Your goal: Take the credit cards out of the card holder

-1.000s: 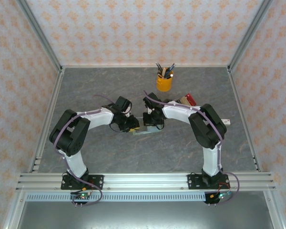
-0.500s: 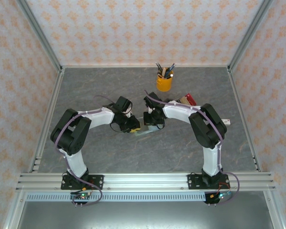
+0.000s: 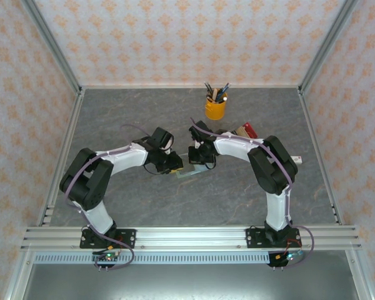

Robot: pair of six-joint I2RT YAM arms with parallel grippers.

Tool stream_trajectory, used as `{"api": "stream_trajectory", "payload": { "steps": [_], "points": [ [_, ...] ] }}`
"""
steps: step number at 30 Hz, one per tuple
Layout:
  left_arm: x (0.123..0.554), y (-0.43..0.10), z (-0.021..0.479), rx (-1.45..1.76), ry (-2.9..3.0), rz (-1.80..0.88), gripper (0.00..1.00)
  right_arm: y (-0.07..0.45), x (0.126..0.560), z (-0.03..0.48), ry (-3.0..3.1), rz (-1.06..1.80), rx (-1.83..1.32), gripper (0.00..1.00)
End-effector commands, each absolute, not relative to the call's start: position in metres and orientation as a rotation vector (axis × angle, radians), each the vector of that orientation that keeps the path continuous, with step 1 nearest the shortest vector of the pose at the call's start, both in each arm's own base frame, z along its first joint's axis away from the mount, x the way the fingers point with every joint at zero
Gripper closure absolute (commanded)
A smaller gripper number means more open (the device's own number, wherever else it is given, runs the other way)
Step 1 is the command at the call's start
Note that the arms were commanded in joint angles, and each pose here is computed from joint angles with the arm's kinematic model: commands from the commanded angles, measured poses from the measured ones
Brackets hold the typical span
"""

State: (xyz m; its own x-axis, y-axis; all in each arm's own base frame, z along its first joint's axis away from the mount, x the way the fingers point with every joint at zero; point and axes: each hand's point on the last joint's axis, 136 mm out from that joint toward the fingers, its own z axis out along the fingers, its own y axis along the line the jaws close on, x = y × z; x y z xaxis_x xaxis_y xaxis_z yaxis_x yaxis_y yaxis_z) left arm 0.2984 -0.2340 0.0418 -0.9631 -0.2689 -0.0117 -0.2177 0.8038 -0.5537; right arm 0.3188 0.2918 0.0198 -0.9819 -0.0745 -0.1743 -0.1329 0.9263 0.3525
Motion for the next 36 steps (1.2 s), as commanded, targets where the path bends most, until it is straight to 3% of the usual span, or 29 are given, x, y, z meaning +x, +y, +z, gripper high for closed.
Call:
{"api": "stream_trajectory", "payload": {
  "steps": [1,8,20,36],
  "points": [
    [0.302,-0.234,0.046,-0.421,2.857,-0.884,0.76,0.247,0.292,-0.045,3.095,0.264,-0.088,0.91],
    [0.302,-0.252,0.03,-0.441,2.876,-0.998,0.72,0.247,0.292,-0.045,3.095,0.276,-0.084,0.92],
    [0.296,-0.225,0.01,-0.463,2.97,-0.725,0.69,0.248,0.291,-0.046,3.102,0.287,-0.084,0.91],
    [0.296,-0.226,0.001,-0.639,2.961,-0.731,0.68,0.25,0.289,-0.048,3.109,0.314,-0.071,0.91]
  ]
}}
